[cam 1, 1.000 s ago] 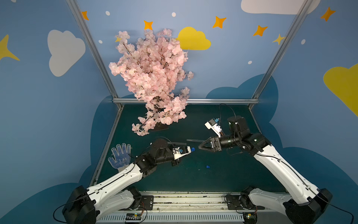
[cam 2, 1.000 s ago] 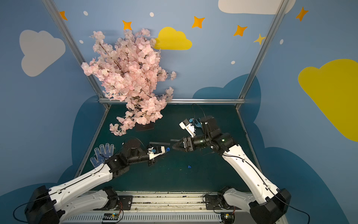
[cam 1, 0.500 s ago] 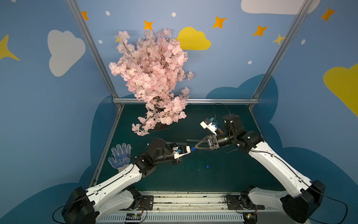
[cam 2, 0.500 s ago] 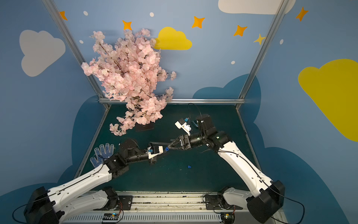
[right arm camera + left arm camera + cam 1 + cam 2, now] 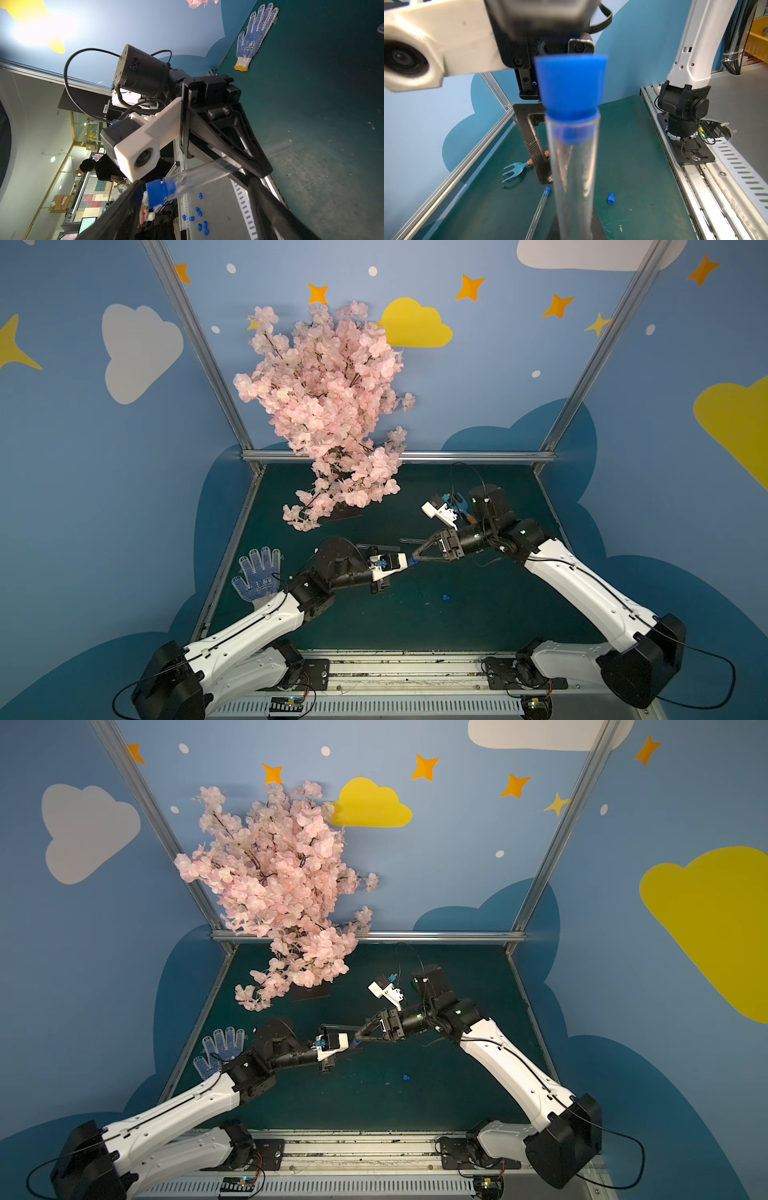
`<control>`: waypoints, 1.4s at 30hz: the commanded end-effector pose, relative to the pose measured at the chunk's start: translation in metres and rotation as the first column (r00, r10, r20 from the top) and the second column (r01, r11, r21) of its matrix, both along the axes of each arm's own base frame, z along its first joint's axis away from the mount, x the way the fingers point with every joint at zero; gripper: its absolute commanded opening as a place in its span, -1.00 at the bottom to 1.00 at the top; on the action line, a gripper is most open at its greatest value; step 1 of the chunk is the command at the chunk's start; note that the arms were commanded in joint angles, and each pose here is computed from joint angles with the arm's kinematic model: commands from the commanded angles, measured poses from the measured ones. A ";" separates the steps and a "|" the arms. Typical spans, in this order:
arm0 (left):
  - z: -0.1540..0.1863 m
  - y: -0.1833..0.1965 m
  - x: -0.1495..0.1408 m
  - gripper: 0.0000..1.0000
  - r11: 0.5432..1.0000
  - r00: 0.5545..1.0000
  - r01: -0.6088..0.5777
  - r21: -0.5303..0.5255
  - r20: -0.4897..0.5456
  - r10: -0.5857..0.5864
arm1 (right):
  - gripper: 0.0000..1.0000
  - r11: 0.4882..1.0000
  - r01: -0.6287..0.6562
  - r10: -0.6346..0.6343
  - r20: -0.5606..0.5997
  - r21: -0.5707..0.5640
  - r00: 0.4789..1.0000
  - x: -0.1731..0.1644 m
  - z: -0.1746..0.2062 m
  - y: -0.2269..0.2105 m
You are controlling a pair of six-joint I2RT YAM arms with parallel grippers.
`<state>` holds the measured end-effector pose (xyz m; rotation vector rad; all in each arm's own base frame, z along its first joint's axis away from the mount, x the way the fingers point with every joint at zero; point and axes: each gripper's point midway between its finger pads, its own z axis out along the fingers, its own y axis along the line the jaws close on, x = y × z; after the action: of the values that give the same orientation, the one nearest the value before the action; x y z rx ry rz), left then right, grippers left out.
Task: Insert stoppers into test tubes
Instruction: Insert the stopper into the test tube.
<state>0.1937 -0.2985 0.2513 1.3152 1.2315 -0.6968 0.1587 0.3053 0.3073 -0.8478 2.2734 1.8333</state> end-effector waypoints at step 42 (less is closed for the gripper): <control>0.108 0.009 -0.012 -0.95 0.949 0.995 0.031 -0.315 0.104 0.002 | 0.59 0.969 0.026 -0.044 -0.068 -0.246 0.997 0.014 -0.098 -0.007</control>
<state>0.1910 -0.2952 0.2383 1.2446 1.3632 -0.7987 0.1681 0.3102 0.2827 -0.9197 2.2540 1.8351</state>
